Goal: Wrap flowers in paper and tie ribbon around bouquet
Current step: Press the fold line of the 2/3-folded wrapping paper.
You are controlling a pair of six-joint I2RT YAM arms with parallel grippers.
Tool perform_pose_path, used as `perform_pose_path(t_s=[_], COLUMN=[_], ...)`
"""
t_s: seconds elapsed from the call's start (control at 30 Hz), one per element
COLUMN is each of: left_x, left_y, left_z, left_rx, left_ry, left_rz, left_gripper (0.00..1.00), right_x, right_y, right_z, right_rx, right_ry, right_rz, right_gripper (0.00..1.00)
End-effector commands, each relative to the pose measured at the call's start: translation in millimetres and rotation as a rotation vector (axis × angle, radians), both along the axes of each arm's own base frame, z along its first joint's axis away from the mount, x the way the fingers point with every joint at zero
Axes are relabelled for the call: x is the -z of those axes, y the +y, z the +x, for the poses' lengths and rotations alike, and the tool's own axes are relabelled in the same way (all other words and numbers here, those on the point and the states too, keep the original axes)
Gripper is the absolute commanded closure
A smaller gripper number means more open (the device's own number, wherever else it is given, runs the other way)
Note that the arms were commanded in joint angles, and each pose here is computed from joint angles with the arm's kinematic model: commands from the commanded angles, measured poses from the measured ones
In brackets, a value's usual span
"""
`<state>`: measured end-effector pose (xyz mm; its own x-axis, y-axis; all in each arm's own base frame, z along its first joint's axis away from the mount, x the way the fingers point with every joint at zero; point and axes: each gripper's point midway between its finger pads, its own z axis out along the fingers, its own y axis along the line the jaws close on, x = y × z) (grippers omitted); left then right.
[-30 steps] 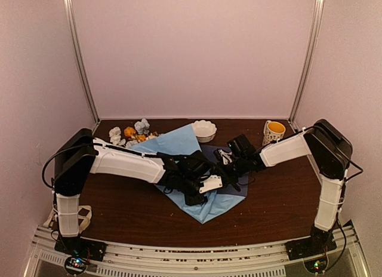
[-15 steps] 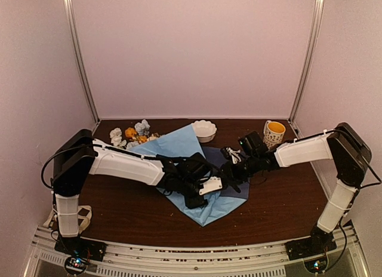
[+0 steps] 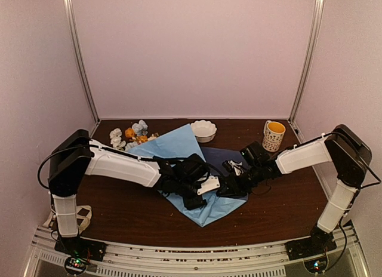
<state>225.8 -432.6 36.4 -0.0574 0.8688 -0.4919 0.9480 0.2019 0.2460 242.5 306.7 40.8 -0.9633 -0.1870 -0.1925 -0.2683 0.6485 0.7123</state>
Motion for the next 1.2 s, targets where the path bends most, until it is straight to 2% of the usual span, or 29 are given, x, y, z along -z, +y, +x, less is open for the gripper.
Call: perform_pose_path(t_s=[0.0,0.2,0.37,0.47,0.6,0.8,0.9,1.0,1.17], left_x=[-12.3,-13.3,-16.7,-29.4,-46.5,-64.4,-46.4,-26.6,-18.2], left_y=[-1.7,1.0,4.0,0.6,-6.8,-18.8,-17.1,-12.3,-20.2], left_z=[1.5,2.2,1.9,-1.3,-3.2,-20.5,-34.0,-35.7,-35.6], left_rx=[-0.019,-0.026,-0.034,-0.015,-0.002,0.062,0.084,0.079,0.101], left_ry=[-0.016,-0.024,-0.03,-0.02,-0.014,0.076,0.136,0.147,0.155], left_rz=[-0.041,-0.041,-0.048,-0.069,-0.106,-0.158,-0.121,-0.069,-0.06], left_gripper=[0.32,0.32,0.32,0.31,0.32,0.47,0.47,0.46,0.45], right_x=[-7.2,-14.9,-17.4,-23.3,-33.0,-25.2,-30.6,-37.8,-39.3], right_y=[9.9,25.1,25.5,22.8,24.1,17.1,15.7,14.5,15.1], right_z=[-1.5,9.0,8.3,10.2,8.3,0.2,-0.4,0.9,1.2], right_rx=[-0.016,-0.003,-0.015,-0.022,-0.066,-0.126,-0.155,-0.175,-0.181], right_ry=[0.004,0.015,0.021,-0.005,-0.045,-0.058,-0.083,-0.118,-0.119], right_rz=[0.068,0.149,0.166,0.17,0.187,0.132,0.118,0.108,0.109], right_gripper=[0.59,0.7,0.9,0.96,0.98,0.98,0.97,0.96,0.93])
